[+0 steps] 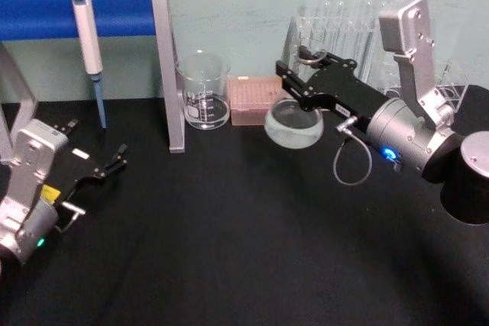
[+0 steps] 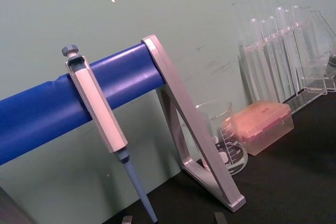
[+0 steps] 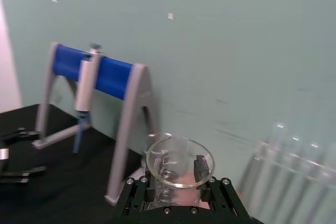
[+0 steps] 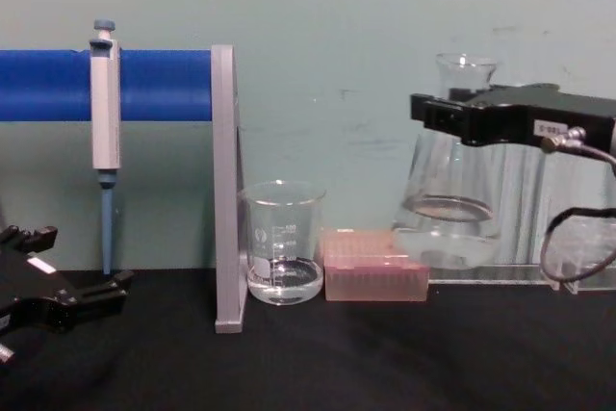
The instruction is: Grasp the erlenmeyer flask with one hand, shake it three times, then place it back.
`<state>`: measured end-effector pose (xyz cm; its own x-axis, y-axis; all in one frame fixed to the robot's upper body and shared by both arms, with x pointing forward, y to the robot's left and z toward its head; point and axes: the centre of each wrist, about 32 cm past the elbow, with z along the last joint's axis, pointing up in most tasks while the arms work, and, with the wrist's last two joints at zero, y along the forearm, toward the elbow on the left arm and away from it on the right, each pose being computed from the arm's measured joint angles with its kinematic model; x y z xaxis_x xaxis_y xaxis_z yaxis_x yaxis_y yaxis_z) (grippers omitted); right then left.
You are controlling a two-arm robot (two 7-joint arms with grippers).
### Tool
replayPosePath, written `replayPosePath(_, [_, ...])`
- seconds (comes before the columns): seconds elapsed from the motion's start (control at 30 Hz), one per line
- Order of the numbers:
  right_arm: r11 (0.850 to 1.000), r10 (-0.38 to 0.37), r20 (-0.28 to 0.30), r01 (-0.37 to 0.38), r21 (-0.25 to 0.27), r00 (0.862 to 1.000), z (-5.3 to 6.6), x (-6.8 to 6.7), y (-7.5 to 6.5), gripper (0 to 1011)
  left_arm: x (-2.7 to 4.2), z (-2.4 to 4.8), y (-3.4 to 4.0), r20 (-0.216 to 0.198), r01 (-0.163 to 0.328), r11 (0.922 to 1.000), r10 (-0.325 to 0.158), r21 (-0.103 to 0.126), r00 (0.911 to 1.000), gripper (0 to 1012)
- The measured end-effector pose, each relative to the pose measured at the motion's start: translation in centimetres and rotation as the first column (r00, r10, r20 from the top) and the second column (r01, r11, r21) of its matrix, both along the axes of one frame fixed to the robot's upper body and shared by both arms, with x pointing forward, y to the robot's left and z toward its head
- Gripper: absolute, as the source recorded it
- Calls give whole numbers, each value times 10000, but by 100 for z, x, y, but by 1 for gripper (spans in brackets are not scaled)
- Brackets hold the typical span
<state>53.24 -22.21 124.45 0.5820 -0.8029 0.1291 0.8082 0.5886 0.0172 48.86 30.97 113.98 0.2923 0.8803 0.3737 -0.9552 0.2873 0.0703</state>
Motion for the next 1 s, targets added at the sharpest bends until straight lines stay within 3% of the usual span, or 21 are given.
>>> replayPosePath(0.2, [9963,-859,-50,859,-8,9963,-8,-8,-11,449,0,0,0,-1,0,10000,0,-1,10000,1001])
replayPosePath(0.63, [9916,-1295,-72,1295,32,9916,-10,-13,0,449,0,0,0,0,0,10000,0,0,10000,1001])
replayPosePath(0.83, [9972,-734,-131,735,110,9972,-6,-19,-4,449,0,0,0,-1,-1,10000,1,0,10000,1001])
replayPosePath(1.0, [9997,155,-134,-153,176,9998,11,-25,-19,449,0,0,0,0,0,10000,0,0,10000,1001])
